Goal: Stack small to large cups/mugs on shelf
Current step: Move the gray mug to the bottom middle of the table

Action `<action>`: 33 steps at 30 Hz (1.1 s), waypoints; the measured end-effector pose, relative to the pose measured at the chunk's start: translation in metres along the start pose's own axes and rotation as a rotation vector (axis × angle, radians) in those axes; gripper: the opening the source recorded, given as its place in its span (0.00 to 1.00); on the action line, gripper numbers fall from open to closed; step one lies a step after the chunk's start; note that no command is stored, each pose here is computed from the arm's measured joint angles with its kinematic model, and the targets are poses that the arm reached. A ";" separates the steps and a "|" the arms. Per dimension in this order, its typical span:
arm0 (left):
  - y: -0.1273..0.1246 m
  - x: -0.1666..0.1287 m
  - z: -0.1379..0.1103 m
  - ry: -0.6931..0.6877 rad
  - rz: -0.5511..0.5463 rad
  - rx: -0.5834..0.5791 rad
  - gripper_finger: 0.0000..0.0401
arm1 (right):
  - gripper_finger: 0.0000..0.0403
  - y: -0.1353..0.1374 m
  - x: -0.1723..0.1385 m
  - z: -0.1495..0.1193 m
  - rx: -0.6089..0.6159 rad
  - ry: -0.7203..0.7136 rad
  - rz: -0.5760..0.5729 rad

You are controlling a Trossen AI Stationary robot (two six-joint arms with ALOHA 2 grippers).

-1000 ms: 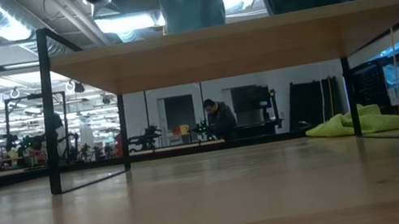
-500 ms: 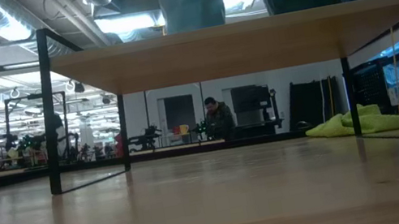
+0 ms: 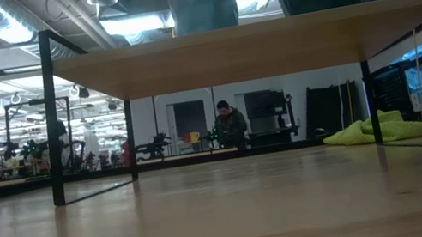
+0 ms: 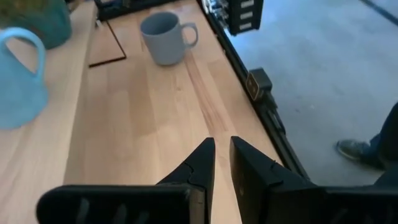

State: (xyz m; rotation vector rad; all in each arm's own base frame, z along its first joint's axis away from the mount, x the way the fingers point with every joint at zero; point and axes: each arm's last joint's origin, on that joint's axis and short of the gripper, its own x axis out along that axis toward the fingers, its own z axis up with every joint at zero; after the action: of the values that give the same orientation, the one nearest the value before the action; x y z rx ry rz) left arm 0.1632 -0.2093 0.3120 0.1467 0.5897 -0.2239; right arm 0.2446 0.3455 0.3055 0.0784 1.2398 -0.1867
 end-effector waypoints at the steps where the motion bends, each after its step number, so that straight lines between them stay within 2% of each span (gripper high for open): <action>1: -0.002 0.001 -0.001 0.005 -0.001 0.005 0.11 | 0.23 0.001 0.003 -0.002 0.002 -0.006 -0.014; 8: -0.006 0.006 -0.004 0.039 -0.035 -0.006 0.11 | 0.23 -0.001 0.038 -0.017 0.146 0.072 -0.140; 13: -0.005 0.006 -0.004 0.037 -0.025 -0.010 0.11 | 0.23 -0.007 0.052 -0.020 0.238 0.025 -0.222; 17: -0.001 0.006 -0.011 0.095 0.022 0.043 0.11 | 0.23 -0.013 0.060 -0.015 0.261 0.035 -0.249; 24: 0.013 0.005 -0.024 0.214 0.164 0.148 0.11 | 0.23 -0.024 0.068 0.006 0.328 0.045 -0.257; 33: 0.035 0.014 -0.023 0.280 0.253 0.129 0.11 | 0.23 -0.035 0.080 0.036 0.436 0.091 -0.195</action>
State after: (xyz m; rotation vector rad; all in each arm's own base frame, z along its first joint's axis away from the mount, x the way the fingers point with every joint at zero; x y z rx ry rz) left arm 0.1711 -0.1732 0.2881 0.3789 0.8275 0.0062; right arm 0.2965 0.2970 0.2426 0.3467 1.2793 -0.6271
